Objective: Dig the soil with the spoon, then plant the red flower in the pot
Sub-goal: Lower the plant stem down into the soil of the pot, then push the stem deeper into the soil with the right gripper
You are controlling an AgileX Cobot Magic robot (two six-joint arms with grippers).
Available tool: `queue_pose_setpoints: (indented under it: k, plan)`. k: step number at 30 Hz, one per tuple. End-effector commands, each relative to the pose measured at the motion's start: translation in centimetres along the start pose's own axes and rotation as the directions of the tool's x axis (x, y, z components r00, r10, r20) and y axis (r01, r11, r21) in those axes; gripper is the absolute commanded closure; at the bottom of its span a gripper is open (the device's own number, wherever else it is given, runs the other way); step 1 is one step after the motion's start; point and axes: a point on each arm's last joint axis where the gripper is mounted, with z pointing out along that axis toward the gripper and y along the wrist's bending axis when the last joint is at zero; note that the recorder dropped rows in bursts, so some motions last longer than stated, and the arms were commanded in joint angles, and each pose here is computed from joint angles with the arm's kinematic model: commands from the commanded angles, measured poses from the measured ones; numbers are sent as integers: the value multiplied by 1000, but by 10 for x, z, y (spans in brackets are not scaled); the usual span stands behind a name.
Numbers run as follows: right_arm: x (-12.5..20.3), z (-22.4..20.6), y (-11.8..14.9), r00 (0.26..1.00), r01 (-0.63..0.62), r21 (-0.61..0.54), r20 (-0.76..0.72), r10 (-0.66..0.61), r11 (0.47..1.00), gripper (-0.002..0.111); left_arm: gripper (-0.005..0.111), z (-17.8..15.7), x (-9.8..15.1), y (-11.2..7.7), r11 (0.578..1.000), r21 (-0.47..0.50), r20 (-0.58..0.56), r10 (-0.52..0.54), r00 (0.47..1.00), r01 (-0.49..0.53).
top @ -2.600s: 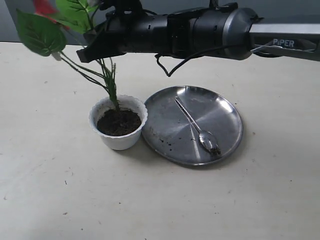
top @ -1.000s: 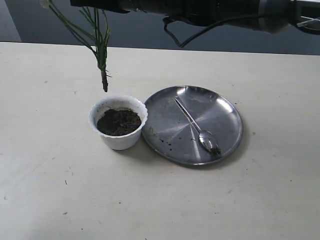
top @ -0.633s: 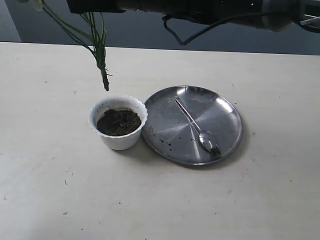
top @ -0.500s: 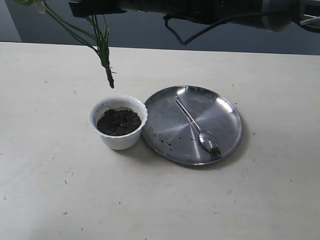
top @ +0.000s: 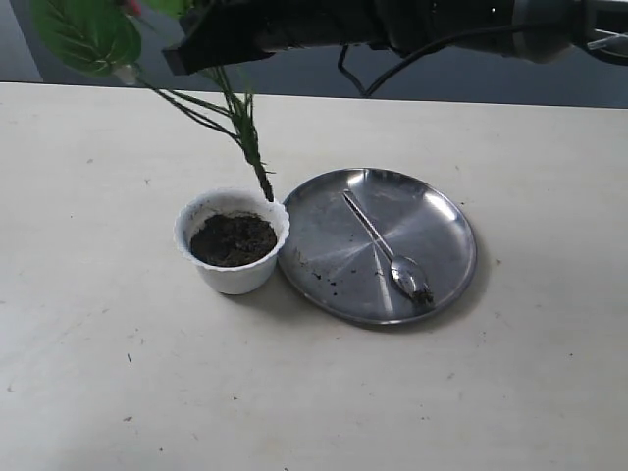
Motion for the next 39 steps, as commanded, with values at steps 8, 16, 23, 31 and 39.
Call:
queue_pose_setpoints:
  k: [8,16,23,31,39]
  plan:
    - [-18,3,10,971,-139,215,223,90,967,109,106,0,-2,0,1000,6,17,-3,1000,3]
    - [29,11,30,970,-78,132,241,44,988,109,106,0,-2,0,1000,6,17,-3,1000,3]
    - [58,6,38,942,-12,116,335,-27,993,109,106,0,-2,0,1000,6,17,-3,1000,3]
    - [120,22,42,993,-13,103,117,1,995,109,106,0,-2,0,1000,6,17,-3,1000,3]
    - [125,22,42,996,-47,102,76,39,994,109,106,0,-2,0,1000,6,17,-3,1000,3]
